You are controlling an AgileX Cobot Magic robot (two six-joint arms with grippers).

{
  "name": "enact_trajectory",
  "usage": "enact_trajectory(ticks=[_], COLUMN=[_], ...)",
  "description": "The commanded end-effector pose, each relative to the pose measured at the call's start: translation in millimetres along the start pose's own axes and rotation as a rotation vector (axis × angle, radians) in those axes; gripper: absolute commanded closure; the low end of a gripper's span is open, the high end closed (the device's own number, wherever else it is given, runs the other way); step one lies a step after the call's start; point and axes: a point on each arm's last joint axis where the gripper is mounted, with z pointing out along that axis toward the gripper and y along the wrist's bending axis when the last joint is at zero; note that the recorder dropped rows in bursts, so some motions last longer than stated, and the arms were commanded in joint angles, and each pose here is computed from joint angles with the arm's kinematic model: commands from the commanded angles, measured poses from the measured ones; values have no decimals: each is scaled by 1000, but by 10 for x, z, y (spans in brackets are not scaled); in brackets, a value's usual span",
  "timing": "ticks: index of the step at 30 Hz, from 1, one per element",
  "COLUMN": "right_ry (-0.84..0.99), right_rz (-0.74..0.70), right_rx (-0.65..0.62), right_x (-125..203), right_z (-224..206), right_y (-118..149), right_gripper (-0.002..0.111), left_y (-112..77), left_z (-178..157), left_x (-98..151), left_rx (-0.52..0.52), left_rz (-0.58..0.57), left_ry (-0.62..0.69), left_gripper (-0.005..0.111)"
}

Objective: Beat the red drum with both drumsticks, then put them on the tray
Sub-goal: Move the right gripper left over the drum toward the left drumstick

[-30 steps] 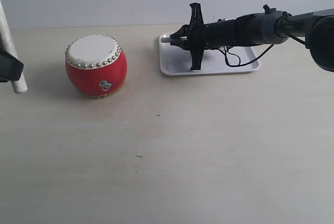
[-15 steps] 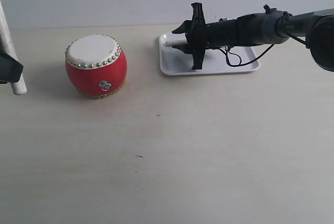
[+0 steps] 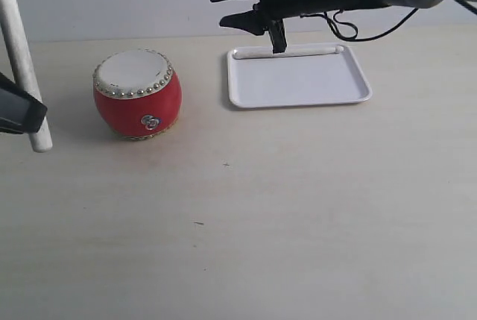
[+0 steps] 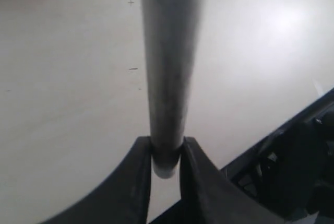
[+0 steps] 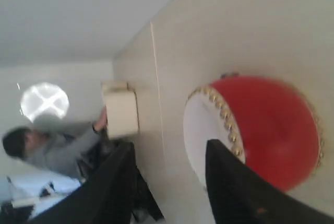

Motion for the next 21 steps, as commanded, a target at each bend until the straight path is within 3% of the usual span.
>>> enact_trajectory(ticks=[1,7,11,15,21], right_ry=[193,243,283,359,462], right_rz=[-288,-399,-438,-504,-593], right_rx=[51,59,48,40,49], right_x=[228,296,463,755,1169], right_z=[-131,-146,-26,165,349], right_y=[210,257,366,443,578], right_gripper=[66,66,66,66,66], left_y=[-64,14,321,596,816], left_z=[-11,28,172,254,340], left_x=[25,43,131,194,394], left_rx=[66,57,59,168,203], left_rz=[81,158,65,-28,-135], left_ry=[14,18,49,-52,-113], left_gripper=[107,107,107,107,107])
